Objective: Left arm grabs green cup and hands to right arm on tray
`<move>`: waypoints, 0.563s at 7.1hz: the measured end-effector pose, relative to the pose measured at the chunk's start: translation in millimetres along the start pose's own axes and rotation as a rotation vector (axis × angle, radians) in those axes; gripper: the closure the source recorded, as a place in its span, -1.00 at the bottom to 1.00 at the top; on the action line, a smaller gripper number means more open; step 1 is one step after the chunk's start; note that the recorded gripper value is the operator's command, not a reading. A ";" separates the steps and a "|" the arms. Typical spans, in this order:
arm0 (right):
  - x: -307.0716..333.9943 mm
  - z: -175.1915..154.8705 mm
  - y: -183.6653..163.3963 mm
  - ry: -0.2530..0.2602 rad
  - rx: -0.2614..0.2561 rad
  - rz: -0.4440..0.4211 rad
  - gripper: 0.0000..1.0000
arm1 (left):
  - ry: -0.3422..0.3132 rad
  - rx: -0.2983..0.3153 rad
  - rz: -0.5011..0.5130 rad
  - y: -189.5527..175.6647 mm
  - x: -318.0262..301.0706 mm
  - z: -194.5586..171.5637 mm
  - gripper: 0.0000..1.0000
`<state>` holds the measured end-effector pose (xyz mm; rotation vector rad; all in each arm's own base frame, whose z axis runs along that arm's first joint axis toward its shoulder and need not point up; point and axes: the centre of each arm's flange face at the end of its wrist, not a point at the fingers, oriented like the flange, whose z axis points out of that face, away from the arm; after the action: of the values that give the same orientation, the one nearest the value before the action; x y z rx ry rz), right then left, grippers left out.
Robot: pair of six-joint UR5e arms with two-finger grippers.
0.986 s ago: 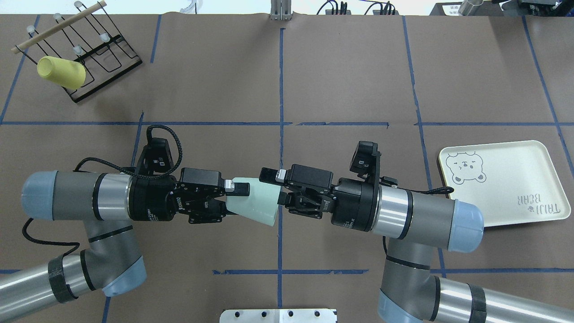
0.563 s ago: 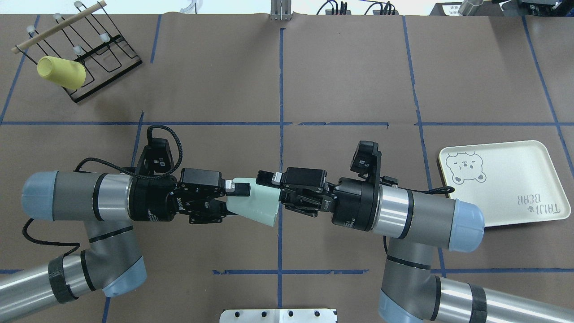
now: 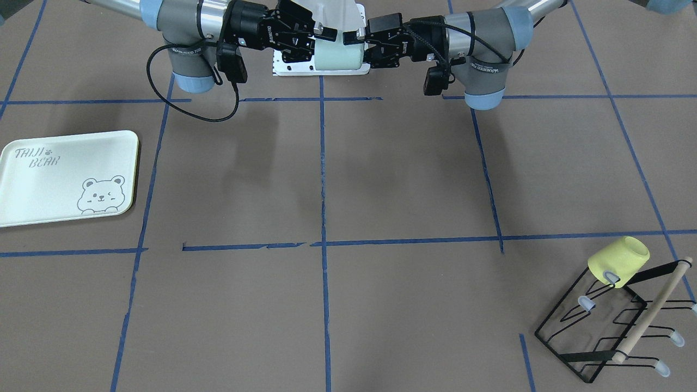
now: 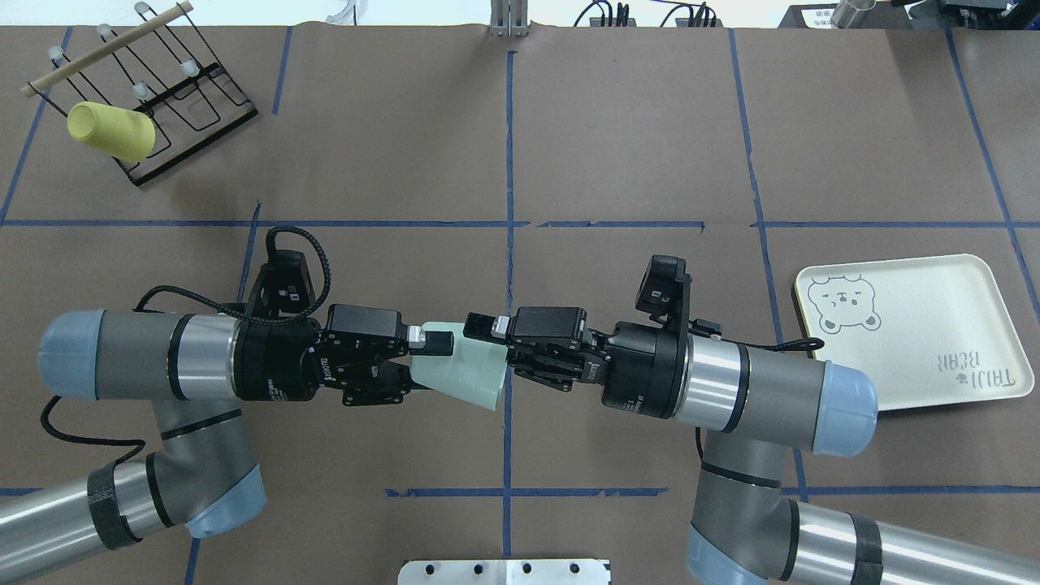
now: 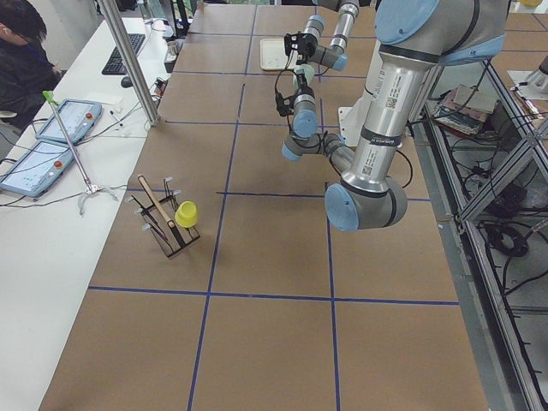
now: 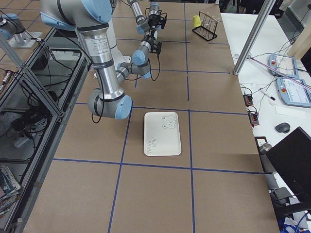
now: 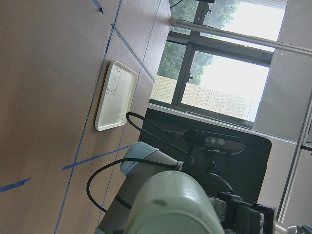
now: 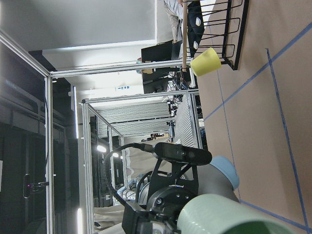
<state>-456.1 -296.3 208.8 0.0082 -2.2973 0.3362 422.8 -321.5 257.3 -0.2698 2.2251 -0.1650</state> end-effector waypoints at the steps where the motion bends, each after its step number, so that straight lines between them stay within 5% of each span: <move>1: 0.0 0.1 0.0 0.000 0.000 0.000 0.94 | 0.001 0.000 0.000 0.1 0.5 0.3 0.31; 2: 0.2 0.2 0.1 0.001 0.000 0.000 1.00 | 0.002 0.000 0.001 0.1 0.9 0.5 -0.99; 4: -1.7 0.4 -3.3 0.002 0.008 -0.004 1.00 | -0.002 0.004 -0.001 -0.7 0.1 0.4 -1.00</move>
<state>-454.8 -299.7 208.1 0.0167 -2.2934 0.3429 423.2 -322.2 257.1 -0.2690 2.2222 -0.1691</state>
